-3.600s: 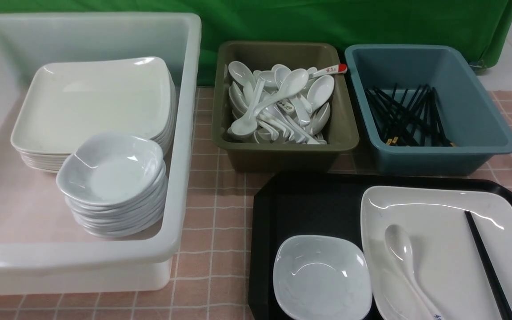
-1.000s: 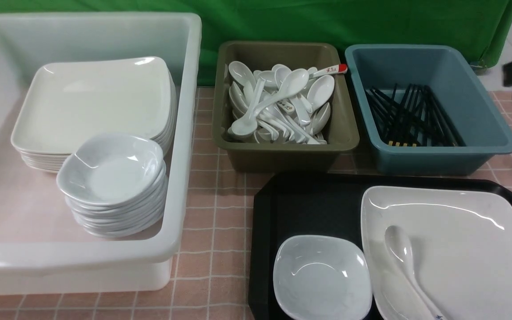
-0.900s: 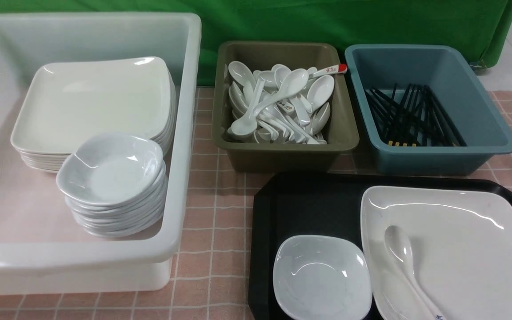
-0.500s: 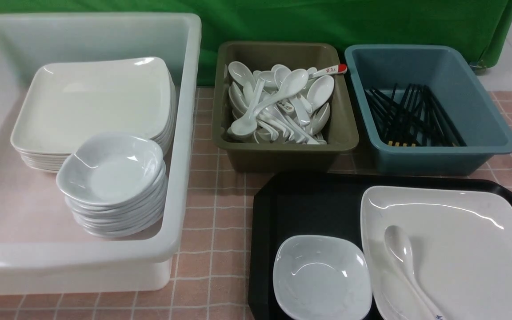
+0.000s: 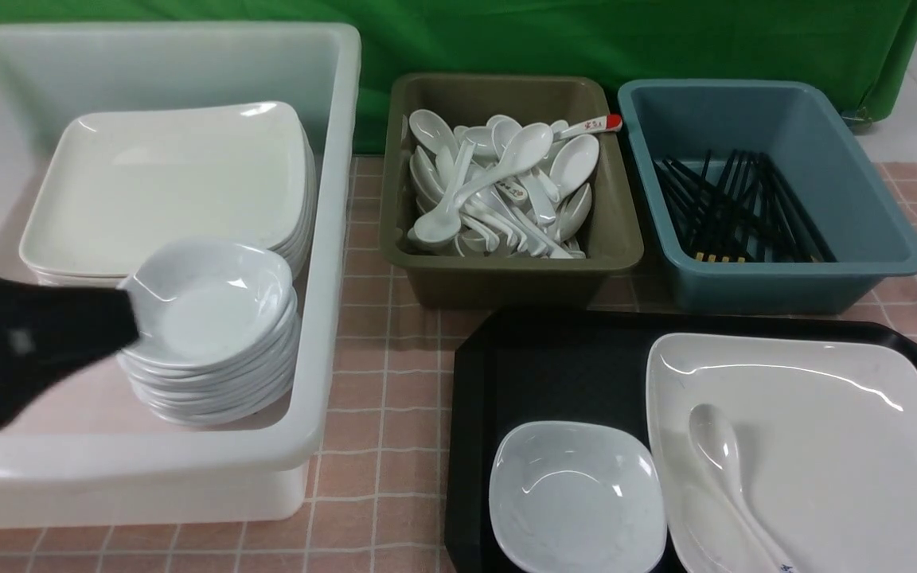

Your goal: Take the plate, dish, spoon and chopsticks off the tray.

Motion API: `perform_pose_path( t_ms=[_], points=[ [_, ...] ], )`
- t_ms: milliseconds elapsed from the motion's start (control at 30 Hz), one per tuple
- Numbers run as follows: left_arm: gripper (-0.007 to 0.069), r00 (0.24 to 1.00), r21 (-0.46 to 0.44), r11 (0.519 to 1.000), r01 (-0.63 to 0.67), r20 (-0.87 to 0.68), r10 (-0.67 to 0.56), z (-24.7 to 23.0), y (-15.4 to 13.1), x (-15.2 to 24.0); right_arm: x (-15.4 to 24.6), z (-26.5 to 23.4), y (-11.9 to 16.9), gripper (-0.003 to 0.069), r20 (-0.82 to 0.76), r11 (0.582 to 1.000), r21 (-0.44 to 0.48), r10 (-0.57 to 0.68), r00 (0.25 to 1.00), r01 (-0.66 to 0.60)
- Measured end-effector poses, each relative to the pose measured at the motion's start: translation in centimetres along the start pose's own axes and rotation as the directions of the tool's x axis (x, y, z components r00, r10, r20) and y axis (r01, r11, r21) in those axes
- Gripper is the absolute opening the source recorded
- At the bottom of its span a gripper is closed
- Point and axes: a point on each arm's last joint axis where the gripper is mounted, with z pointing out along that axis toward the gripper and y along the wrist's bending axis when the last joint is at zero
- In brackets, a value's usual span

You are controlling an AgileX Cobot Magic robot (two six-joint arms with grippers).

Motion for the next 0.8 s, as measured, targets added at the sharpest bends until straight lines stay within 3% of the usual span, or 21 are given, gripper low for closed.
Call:
perform_pose_path(
  t_ms=[67,100,200,367,533,633,800],
  points=[
    [0.0024,0.993,0.059,0.998,0.000,-0.121,0.007,1.8,0.5,-0.8,0.0,0.0,0.0,0.0041,0.000,1.000,0.000,0.000,1.000,0.000],
    [0.0024,0.974,0.135,0.990,0.046,-0.224,-0.015,4.0,1.1,-1.5,0.0,0.0,0.0,0.0042,0.000,1.000,0.000,0.000,1.000,0.000],
    [0.0024,0.939,0.226,0.968,0.107,-0.343,-0.024,7.9,1.0,-2.1,0.0,0.0,0.0,0.0043,-0.002,1.000,0.001,0.000,1.000,0.000],
    [0.0024,0.905,0.229,0.970,0.085,-0.426,0.021,13.4,-1.7,-2.3,0.1,0.2,0.0,0.0047,-0.008,1.000,0.000,0.001,1.000,-0.001],
    [0.0052,0.839,0.257,0.967,0.006,-0.528,0.135,18.4,-6.7,-1.5,0.1,0.2,0.0,0.0054,-0.003,1.000,0.000,0.003,1.000,-0.003],
    [0.0105,0.791,0.227,0.974,-0.028,-0.591,0.160,22.6,-10.4,-0.7,-0.1,0.2,0.0,0.0062,0.021,1.000,0.000,0.004,1.000,-0.004],
    [0.0213,0.722,0.174,0.981,-0.087,-0.667,0.182,27.8,-13.7,1.4,-0.2,0.2,0.0,0.0069,0.028,1.000,-0.001,0.009,1.000,-0.008]
  ],
)
